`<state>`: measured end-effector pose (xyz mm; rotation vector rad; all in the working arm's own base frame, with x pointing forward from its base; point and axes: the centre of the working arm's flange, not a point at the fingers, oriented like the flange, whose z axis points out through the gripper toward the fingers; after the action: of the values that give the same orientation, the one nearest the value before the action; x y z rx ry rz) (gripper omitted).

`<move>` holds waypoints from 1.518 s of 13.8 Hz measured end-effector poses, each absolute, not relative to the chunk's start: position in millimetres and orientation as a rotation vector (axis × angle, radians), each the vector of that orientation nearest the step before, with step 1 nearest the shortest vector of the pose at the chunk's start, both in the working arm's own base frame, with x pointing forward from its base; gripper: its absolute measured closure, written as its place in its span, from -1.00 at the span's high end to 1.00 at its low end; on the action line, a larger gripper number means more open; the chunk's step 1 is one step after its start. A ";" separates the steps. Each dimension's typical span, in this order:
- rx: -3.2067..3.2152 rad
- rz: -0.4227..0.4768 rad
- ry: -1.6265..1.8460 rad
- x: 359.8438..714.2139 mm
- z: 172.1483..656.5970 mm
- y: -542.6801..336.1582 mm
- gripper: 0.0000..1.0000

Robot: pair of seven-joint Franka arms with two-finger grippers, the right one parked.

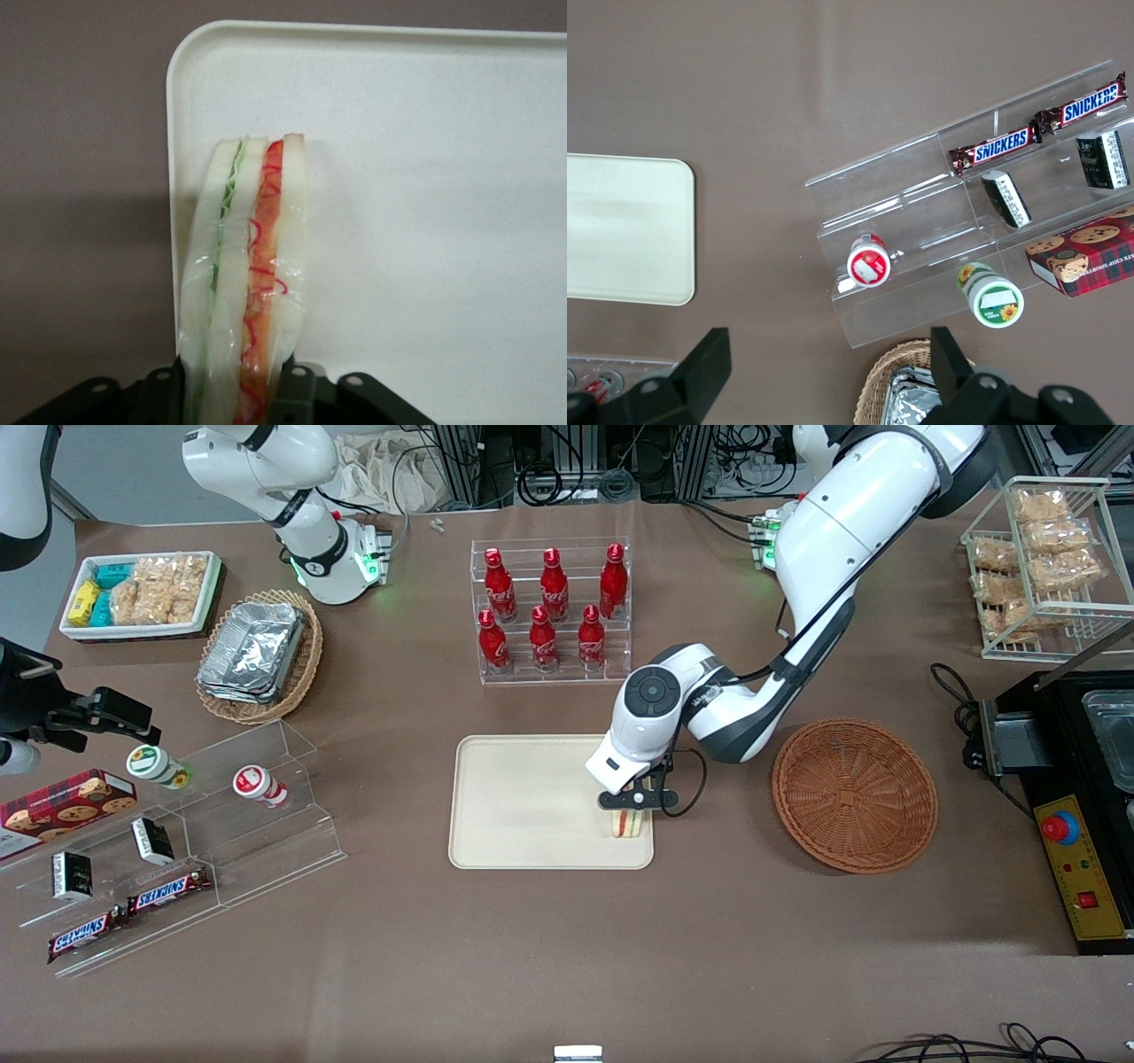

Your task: Place sandwich from basket to tray

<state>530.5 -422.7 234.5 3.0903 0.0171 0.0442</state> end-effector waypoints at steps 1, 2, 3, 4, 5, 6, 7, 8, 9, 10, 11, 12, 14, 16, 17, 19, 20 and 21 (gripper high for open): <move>3.087 0.051 0.020 532.3 236.7 -423.1 0.07; 3.083 0.058 0.024 534.2 239.5 -423.8 0.29; 3.078 0.069 0.031 536.9 243.5 -424.0 0.46; 3.070 0.092 0.045 542.1 252.1 -422.9 0.68; 3.059 0.125 0.065 549.2 266.0 -420.2 0.86; 3.045 0.159 0.092 556.3 285.4 -416.1 1.00; 3.029 0.189 0.123 561.3 308.3 -411.9 1.00; 3.007 0.221 0.162 565.3 334.0 -407.2 1.00; 2.992 0.250 0.208 571.0 359.1 -396.9 1.00; 2.987 0.272 0.262 578.0 382.8 -380.6 1.00; 2.979 0.286 0.324 584.9 405.4 -362.0 1.00; 2.970 0.301 0.382 590.6 426.8 -344.2 1.00; 2.999 0.276 0.446 597.6 460.7 -308.4 1.00; 3.034 0.150 0.378 599.0 489.8 -277.9 1.00; 3.053 0.085 0.335 598.3 503.8 -259.5 1.00; 3.073 -0.015 0.282 597.1 528.8 -211.1 1.00; 3.087 -0.052 0.271 596.1 537.9 -183.8 1.00; 3.109 -0.081 0.269 595.3 545.6 -154.0 1.00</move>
<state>595.3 -154.0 545.6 3.1087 0.2691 -0.0806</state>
